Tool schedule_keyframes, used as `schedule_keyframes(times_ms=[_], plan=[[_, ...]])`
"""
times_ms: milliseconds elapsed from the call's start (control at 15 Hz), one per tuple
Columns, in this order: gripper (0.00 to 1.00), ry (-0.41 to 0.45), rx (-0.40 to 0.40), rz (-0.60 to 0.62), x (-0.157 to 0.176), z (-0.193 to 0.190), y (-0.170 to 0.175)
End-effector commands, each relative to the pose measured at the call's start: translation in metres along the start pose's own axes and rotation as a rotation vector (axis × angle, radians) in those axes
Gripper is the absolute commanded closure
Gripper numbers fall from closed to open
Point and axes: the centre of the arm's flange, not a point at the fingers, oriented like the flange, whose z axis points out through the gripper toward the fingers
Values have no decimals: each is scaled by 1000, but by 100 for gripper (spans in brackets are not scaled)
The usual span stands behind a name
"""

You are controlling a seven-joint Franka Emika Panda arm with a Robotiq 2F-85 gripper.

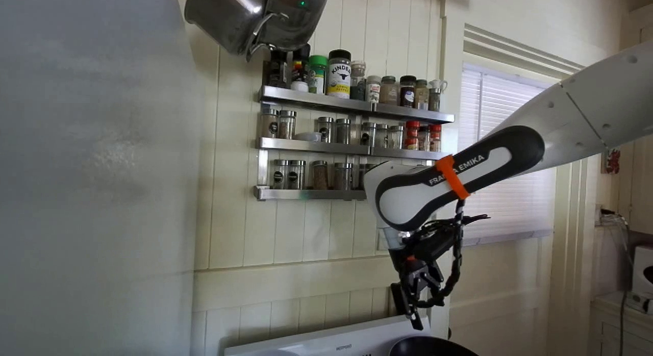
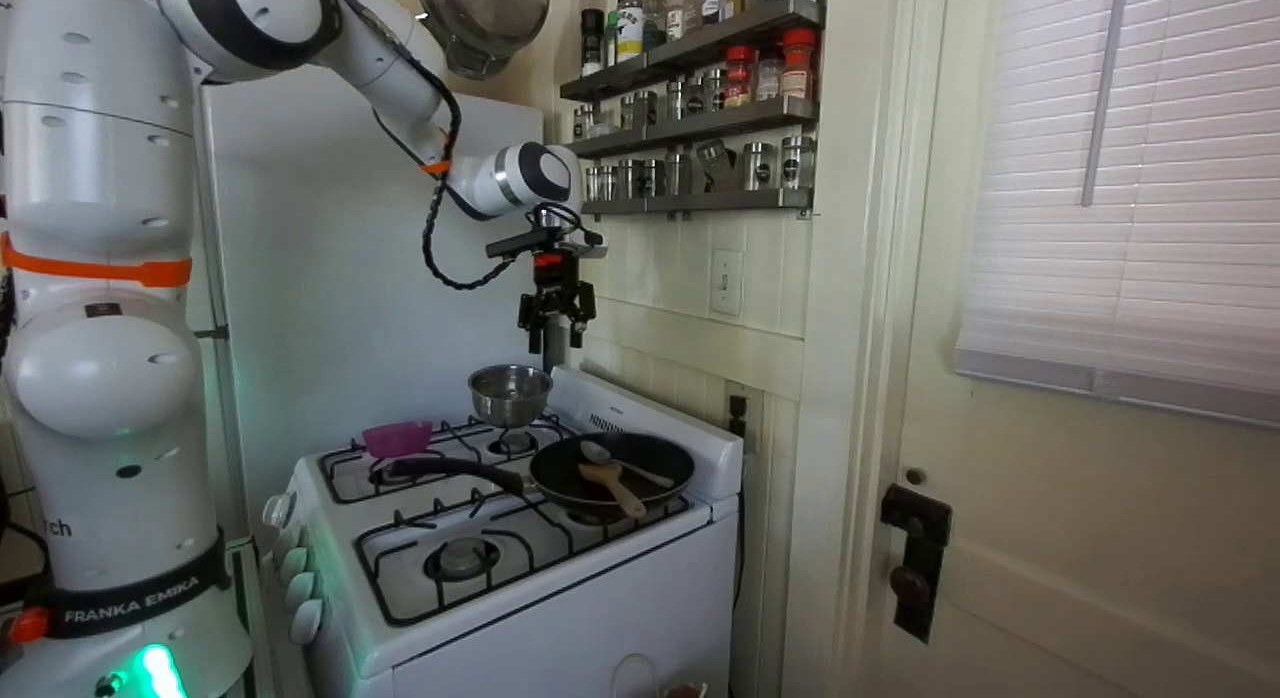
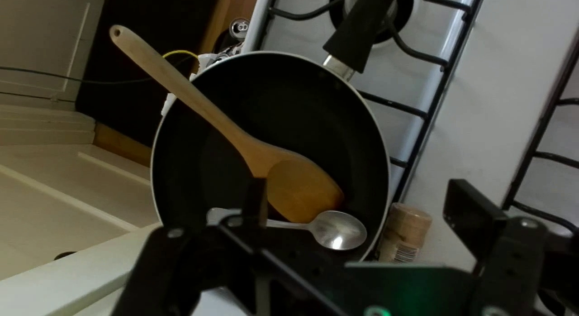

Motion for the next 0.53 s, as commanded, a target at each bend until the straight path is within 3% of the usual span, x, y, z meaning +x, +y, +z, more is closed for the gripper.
schedule_keyframes(times_ms=[0, 67, 467], plan=[[0, -39, 42, 19, 28, 3, -24], [0, -10, 14, 10, 15, 5, -12], [0, -9, 20, 33, 29, 12, -27]])
